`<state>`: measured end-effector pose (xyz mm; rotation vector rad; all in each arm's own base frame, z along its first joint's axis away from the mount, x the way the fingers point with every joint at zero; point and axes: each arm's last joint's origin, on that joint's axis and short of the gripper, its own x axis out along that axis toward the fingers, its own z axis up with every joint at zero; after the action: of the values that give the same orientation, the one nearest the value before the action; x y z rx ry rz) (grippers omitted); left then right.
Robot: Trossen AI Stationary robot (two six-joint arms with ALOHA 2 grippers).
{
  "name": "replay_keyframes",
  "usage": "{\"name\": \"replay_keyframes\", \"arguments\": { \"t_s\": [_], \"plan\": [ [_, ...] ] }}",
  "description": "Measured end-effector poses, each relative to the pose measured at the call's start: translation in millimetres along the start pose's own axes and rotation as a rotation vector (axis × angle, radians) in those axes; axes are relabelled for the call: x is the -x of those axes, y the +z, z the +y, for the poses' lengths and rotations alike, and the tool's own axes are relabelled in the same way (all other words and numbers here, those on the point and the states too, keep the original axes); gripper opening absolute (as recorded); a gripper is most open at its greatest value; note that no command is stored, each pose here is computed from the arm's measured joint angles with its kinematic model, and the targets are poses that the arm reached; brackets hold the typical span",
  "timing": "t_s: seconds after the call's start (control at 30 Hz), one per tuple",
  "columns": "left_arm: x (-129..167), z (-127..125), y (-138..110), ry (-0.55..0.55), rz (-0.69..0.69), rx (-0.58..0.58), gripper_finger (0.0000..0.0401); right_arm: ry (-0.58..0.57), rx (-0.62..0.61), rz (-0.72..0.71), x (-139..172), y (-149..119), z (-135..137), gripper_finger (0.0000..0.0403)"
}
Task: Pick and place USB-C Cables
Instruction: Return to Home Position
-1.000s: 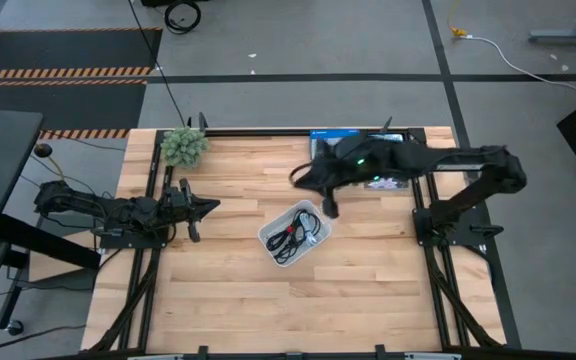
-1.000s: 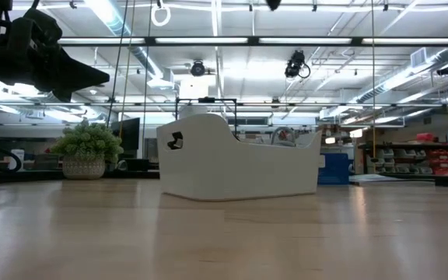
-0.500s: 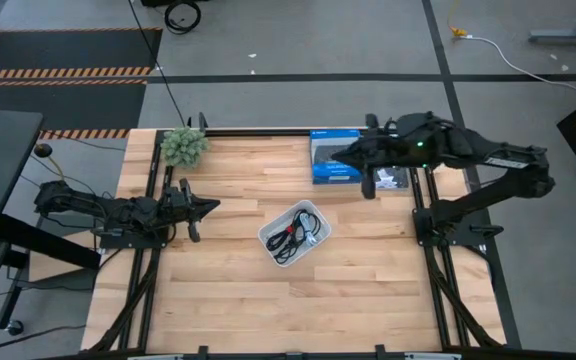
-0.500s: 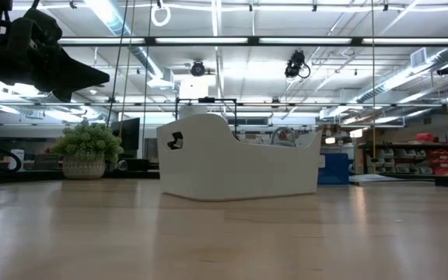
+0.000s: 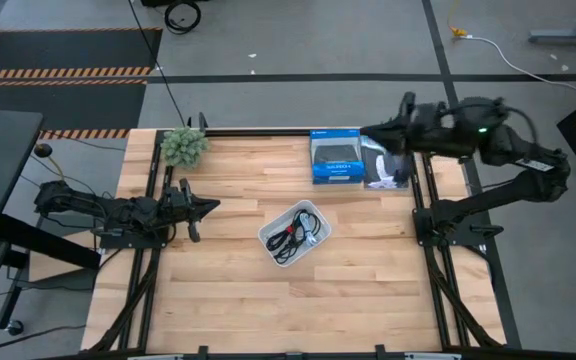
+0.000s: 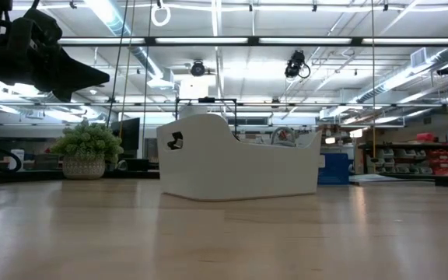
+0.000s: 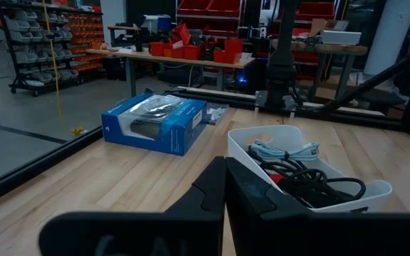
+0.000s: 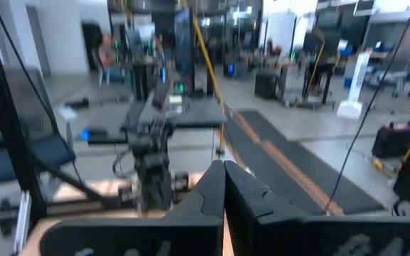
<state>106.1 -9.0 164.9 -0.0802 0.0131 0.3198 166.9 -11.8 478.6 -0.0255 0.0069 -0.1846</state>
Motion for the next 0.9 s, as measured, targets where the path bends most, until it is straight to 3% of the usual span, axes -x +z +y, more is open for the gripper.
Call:
{"name": "replay_keyframes", "arguments": {
  "t_s": [0.4, 0.8, 0.9],
  "plan": [
    [0, 0, 0, 0.0, 0.0, 0.0, 0.0011, -0.001, -0.051, -0.14, 54, 17, -8, 0.0007],
    [0, 0, 0, 0.0, 0.0, 0.0, 0.0011, -0.015, -0.074, 0.079, 87, -7, -12, 0.0007],
    [0, 0, 0, 0.0, 0.0, 0.0, 0.0011, -0.036, -0.126, 0.093, 102, -10, -15, 0.0007]
  ]
}}
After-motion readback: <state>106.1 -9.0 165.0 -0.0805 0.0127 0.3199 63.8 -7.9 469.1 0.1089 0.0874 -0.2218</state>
